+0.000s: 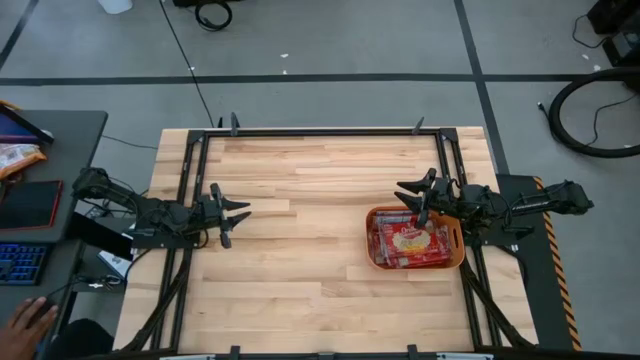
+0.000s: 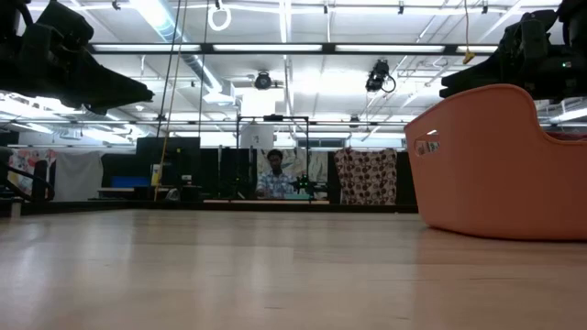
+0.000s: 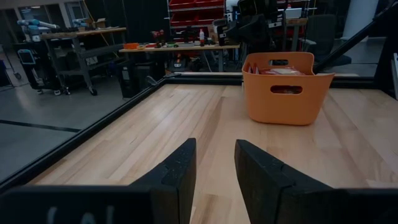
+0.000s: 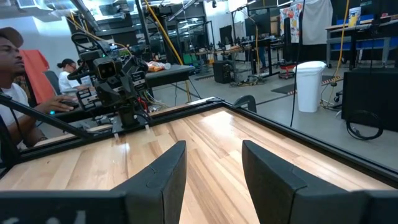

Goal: Sort popcorn bags into baskets
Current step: Return to Home Position

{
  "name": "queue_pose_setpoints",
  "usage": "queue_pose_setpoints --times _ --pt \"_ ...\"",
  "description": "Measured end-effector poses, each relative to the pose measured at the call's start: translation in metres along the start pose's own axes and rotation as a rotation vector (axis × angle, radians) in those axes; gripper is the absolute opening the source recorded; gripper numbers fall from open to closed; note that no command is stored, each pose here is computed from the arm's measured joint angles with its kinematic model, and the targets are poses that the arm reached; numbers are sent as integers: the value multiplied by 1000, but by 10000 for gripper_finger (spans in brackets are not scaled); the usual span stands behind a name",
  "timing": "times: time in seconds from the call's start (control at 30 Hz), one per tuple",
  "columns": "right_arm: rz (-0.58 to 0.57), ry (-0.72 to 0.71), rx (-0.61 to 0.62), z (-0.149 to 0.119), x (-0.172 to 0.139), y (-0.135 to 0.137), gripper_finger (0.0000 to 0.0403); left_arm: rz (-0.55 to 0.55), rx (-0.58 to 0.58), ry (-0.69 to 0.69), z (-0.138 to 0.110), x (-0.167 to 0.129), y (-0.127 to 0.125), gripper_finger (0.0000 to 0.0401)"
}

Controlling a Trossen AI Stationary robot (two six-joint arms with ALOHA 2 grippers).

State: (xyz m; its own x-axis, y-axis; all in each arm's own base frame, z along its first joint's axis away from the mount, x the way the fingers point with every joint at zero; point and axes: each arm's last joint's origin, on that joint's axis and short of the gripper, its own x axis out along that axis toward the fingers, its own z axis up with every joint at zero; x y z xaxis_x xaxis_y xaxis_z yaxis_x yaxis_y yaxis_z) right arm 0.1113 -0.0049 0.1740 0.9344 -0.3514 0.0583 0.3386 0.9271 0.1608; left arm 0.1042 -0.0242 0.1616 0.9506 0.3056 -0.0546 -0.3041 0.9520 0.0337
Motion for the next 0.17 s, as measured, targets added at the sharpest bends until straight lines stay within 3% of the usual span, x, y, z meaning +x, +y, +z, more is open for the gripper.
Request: queue_pose_setpoints --times 0.17 --pt "0 0 0 0 0 0 160 0 0 0 0 0 0 117"
